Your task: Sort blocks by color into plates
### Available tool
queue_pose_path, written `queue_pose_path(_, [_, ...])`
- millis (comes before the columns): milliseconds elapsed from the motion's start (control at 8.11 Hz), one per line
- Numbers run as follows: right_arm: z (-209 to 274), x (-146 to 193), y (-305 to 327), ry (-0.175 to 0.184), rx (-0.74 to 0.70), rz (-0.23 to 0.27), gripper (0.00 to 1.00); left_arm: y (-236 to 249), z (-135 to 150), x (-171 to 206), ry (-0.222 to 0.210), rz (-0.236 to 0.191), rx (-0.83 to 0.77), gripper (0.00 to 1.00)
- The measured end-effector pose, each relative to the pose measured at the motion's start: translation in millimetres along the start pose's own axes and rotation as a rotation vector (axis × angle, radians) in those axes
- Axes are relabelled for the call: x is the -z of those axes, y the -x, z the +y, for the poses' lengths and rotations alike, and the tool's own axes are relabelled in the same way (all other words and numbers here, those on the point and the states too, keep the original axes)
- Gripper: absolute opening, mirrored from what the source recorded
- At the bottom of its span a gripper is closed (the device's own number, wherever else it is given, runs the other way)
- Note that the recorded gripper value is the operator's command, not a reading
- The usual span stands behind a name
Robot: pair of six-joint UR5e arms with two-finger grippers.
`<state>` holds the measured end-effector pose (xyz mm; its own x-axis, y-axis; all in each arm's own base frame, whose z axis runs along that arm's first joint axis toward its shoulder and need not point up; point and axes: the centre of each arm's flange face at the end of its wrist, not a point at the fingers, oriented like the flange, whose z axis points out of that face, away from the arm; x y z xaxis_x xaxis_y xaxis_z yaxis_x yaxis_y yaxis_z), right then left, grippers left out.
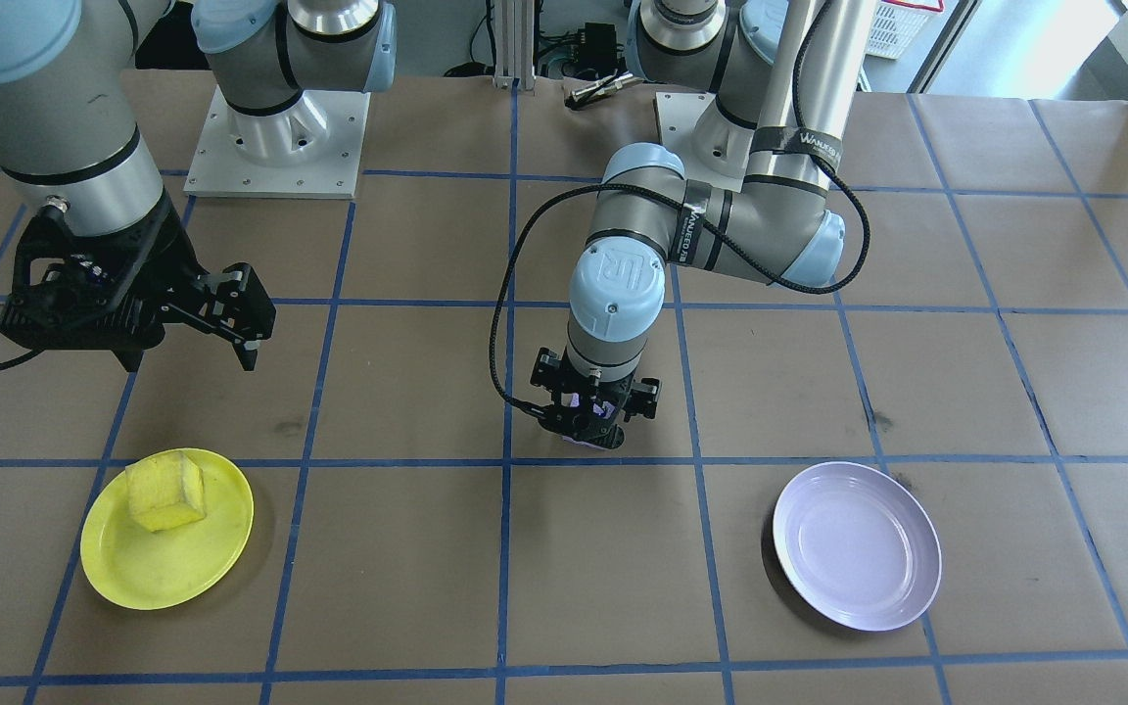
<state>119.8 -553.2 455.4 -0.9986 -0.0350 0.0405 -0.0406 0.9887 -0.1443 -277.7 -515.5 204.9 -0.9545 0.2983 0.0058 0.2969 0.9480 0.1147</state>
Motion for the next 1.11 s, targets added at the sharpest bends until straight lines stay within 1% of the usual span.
queue_pose_path(123, [0, 0, 0, -0.001, 0.000, 0.000, 1.00, 0, -1, -2, -0.005, 0.000, 0.005, 0.61])
queue_pose_path(247, [0, 0, 0, -0.001, 0.001, 0.000, 1.00, 0, -3, -2, -0.013, 0.001, 0.008, 0.40])
queue_pose_path(370, [0, 0, 0, -0.002, 0.001, 0.002, 1.00, 0, -4, -2, -0.018, 0.001, 0.009, 0.09])
queue_pose_path(494, [-1, -1, -1, -0.001, 0.002, 0.003, 1.00, 1, -5, -1, -0.023, 0.001, 0.012, 0.00])
queue_pose_path(864, [-1, -1, -1, -0.001, 0.004, 0.008, 1.00, 7, -7, 8, -0.029, -0.002, 0.022, 0.00])
queue_pose_path(987, [-1, -1, -1, 0.000, 0.005, 0.010, 1.00, 17, -9, 17, -0.025, -0.001, 0.038, 0.00])
queue_pose_path(1110, [-1, -1, -1, 0.000, 0.005, 0.011, 1.00, 35, -18, 34, -0.026, 0.003, 0.068, 0.00])
